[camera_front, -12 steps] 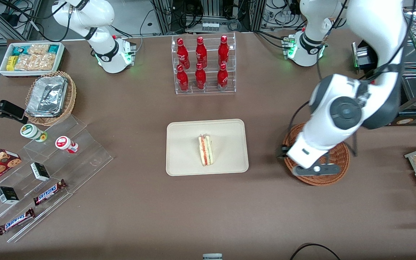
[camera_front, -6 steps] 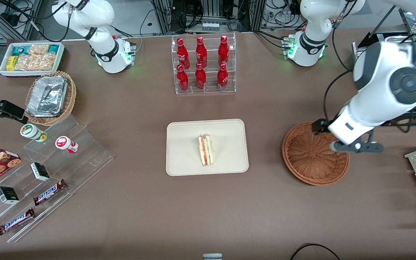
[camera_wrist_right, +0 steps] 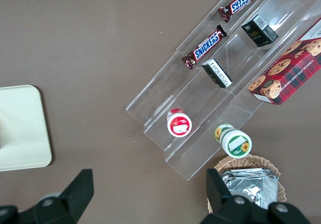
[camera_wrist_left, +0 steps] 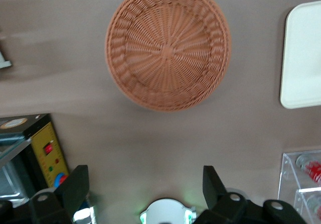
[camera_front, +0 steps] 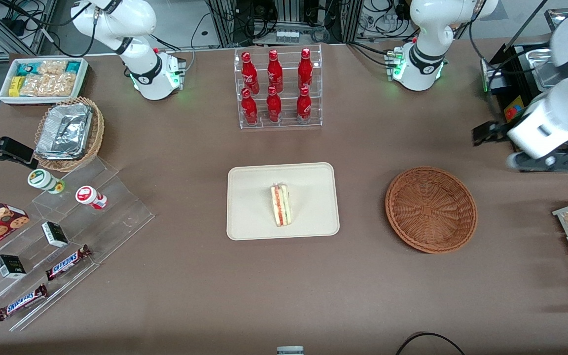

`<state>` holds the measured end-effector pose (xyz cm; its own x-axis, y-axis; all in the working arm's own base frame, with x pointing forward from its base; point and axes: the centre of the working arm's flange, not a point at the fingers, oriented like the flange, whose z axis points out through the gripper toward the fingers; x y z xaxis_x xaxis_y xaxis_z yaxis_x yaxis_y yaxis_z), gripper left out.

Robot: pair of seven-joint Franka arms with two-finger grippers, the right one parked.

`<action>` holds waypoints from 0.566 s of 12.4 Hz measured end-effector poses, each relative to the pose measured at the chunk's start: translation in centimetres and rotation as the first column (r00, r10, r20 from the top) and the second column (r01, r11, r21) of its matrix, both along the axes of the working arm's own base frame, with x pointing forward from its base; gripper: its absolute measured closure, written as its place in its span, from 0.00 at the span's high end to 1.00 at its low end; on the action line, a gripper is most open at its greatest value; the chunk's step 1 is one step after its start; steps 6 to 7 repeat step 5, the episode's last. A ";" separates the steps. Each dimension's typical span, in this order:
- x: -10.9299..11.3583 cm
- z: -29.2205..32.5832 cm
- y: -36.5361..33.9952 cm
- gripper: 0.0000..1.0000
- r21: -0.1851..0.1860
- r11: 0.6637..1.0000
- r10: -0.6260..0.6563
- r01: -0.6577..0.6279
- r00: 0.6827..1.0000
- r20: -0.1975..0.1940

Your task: Place sandwich from basket to tray

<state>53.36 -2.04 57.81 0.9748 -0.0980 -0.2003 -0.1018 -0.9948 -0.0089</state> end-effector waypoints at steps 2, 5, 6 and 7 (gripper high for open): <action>-1.4 2.4 1.0 1.00 -0.004 1.000 0.001 -0.001 1.000 0.024; -1.9 3.7 -1.3 1.00 -0.001 0.999 -0.043 0.043 0.998 0.047; -1.9 3.7 -1.3 1.00 -0.001 0.999 -0.043 0.043 0.998 0.047; -1.9 3.7 -1.3 1.00 -0.001 0.999 -0.043 0.043 0.998 0.047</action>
